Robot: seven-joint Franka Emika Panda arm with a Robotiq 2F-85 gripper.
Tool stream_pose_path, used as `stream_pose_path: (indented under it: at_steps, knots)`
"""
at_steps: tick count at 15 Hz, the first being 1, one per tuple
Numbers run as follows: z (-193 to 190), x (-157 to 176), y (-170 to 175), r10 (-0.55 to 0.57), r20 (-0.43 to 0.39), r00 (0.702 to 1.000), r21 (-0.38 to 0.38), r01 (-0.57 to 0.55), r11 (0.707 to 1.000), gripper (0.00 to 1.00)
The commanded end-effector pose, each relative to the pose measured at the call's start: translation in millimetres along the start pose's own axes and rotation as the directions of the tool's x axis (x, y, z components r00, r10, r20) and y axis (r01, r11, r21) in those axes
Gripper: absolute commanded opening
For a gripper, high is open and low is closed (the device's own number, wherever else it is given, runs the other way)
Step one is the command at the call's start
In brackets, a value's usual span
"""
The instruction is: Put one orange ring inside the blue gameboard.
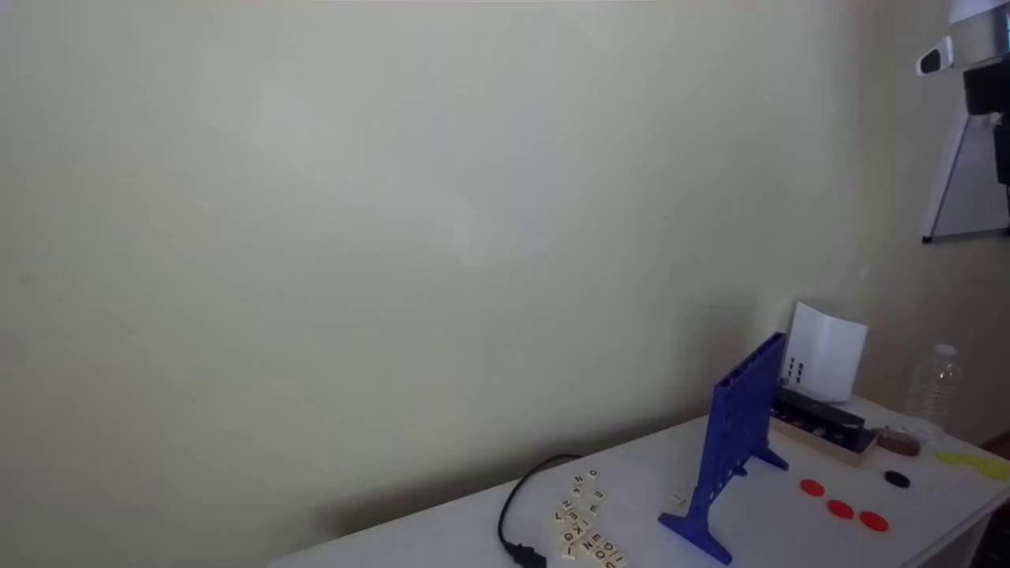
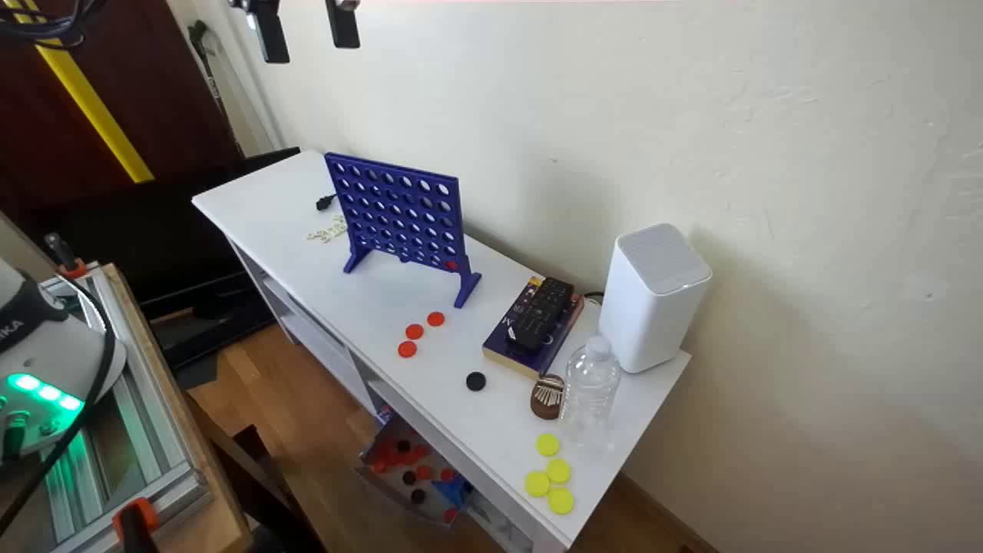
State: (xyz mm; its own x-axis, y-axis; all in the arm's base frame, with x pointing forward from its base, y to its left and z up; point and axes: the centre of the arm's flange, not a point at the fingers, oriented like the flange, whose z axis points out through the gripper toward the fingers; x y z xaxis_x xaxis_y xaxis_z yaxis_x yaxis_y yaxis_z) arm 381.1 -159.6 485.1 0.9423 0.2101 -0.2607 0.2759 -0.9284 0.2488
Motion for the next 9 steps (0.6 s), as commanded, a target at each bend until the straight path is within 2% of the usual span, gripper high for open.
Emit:
stream_pose_path:
  at_steps: [1, 5, 7, 9]
  knots:
    - [0, 0, 0, 0.0, 0.0, 1.0, 0.0, 0.0, 1.0, 1.0]
    - [0, 0, 0, 0.0, 0.0, 1.0, 0.0, 0.0, 1.0, 1.0]
    - [16, 5, -5, -0.049, -0.013, 0.999, -0.013, 0.049, 0.999, 1.0]
    - [34, 4, -5, -0.043, -0.037, 0.998, 0.001, 0.043, 0.999, 1.0]
